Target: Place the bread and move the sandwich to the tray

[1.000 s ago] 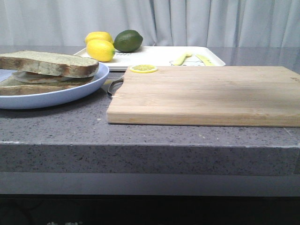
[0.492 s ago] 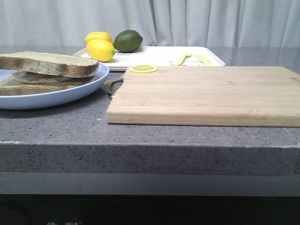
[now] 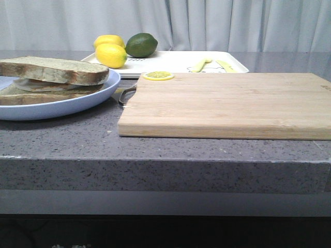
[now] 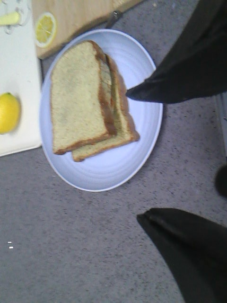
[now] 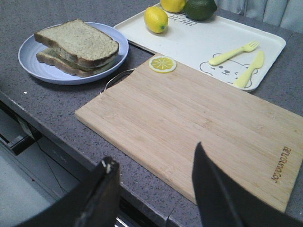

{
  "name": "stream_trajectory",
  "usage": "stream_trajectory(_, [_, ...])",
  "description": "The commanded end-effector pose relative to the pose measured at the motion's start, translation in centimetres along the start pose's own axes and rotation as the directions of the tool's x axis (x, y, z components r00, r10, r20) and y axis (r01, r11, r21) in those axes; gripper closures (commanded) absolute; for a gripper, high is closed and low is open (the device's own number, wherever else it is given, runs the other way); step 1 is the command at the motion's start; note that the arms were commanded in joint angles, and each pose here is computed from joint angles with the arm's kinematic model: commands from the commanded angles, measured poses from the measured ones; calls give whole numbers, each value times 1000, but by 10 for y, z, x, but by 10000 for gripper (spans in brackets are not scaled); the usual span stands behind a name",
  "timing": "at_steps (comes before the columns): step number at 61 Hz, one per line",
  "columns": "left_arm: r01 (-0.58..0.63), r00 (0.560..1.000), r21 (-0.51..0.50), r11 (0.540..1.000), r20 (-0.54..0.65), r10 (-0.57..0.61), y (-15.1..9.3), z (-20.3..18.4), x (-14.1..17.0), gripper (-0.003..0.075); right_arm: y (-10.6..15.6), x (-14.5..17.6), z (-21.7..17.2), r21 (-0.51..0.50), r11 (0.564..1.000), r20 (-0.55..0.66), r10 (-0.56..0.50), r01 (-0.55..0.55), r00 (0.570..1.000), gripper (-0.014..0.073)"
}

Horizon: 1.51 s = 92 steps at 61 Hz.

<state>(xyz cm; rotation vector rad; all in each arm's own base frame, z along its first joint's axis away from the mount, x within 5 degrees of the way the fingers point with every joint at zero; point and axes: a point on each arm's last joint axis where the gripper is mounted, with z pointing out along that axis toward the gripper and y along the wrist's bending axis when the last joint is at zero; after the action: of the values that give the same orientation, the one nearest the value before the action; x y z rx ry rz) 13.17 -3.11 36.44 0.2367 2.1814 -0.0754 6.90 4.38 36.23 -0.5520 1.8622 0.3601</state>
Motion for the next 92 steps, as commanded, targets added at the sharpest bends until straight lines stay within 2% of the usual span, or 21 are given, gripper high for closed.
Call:
stream_trajectory(1, [8,998,-35,999,-57,-10,3,11,-22,248,-2,-13,-4,21,1000,89,1,-2,996,213])
stream_trajectory(14, [63,961,-129,990,-258,-94,25,71,-49,248,-2,-13,-4,21,1000,90,1,-2,996,213])
stream_trajectory(18, [93,946,-105,990,-302,-121,33,88,-52,248,-2,-13,-4,21,1000,90,1,-2,996,213])
stream_trajectory(24, [196,921,-1,981,-342,-185,44,113,-55,248,-2,-13,-4,21,1000,90,1,-2,996,213])
stream_trajectory(35, [360,887,138,923,-358,-292,58,143,-55,248,-2,-13,-4,21,1000,90,1,-2,996,213])
stream_trajectory(63, [516,793,149,843,-453,-406,69,202,-36,255,-2,-13,-4,21,1000,90,1,-2,996,213])
stream_trajectory(69, [524,784,144,839,-468,-409,70,208,-33,322,-2,-13,-4,21,1000,90,1,-2,996,213])
stream_trajectory(79, [531,778,145,835,-472,-414,70,210,-32,545,-2,-13,-4,21,1000,90,1,-2,996,213])
stream_trajectory(88, [539,775,149,829,-473,-419,69,209,-33,713,-2,-13,-4,21,1000,90,1,-2,996,213])
stream_trajectory(92, [548,771,157,822,-475,-424,68,209,-33,741,-2,-13,-4,21,1000,90,1,-2,996,213])
